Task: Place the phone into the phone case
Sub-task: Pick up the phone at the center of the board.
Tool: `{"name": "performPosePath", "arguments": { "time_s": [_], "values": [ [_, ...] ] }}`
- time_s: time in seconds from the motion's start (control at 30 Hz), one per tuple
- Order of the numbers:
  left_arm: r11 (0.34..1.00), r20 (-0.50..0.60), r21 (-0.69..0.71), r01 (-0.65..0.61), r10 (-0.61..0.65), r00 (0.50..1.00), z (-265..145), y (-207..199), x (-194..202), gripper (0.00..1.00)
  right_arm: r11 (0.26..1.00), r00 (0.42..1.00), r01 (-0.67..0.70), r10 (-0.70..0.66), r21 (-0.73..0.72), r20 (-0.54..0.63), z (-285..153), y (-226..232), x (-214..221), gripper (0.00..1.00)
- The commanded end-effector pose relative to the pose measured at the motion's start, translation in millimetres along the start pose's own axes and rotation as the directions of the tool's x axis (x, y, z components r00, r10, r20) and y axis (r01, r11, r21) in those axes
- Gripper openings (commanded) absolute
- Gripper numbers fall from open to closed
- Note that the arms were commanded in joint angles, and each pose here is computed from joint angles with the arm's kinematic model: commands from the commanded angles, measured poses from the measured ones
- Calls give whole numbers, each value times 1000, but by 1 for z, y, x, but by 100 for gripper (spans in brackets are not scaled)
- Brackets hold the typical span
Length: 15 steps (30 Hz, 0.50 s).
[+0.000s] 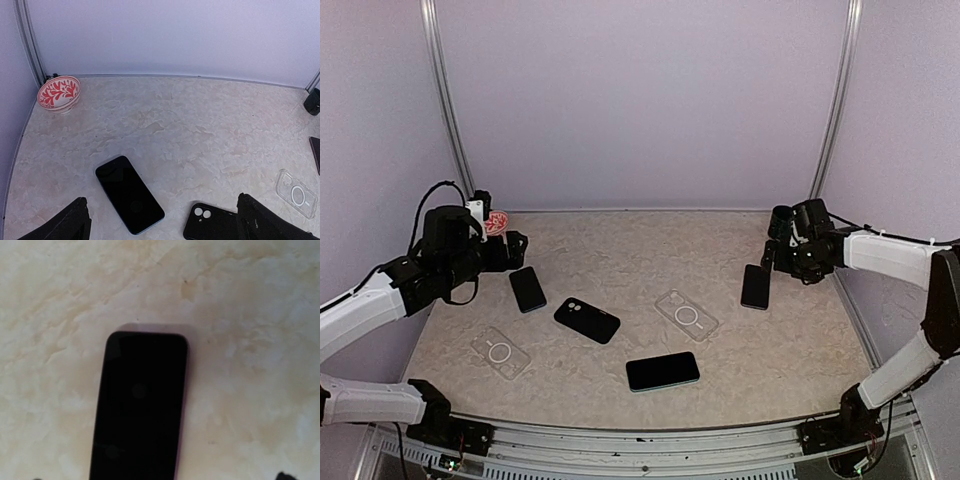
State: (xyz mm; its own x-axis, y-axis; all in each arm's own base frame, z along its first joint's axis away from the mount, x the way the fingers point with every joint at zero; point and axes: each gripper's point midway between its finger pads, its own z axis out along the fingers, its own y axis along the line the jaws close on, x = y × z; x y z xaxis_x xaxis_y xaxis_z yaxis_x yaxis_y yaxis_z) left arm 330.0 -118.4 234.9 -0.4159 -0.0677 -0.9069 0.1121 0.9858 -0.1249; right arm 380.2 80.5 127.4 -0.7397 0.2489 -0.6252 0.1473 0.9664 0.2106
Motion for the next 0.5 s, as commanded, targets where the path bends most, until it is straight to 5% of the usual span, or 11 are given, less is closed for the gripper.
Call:
{"name": "performPosePath", "arguments": {
  "time_s": [0.0,0.47],
  "values": [
    [1000,22,1,15,-15,1000,1,0,-6,99,998,1000,7,-9,57,26,16,11,-10,100],
    [1000,9,-28,12,-12,1000,4,6,-3,99,985,996,59,-48,162,-69,68,21,21,99]
  ]
}}
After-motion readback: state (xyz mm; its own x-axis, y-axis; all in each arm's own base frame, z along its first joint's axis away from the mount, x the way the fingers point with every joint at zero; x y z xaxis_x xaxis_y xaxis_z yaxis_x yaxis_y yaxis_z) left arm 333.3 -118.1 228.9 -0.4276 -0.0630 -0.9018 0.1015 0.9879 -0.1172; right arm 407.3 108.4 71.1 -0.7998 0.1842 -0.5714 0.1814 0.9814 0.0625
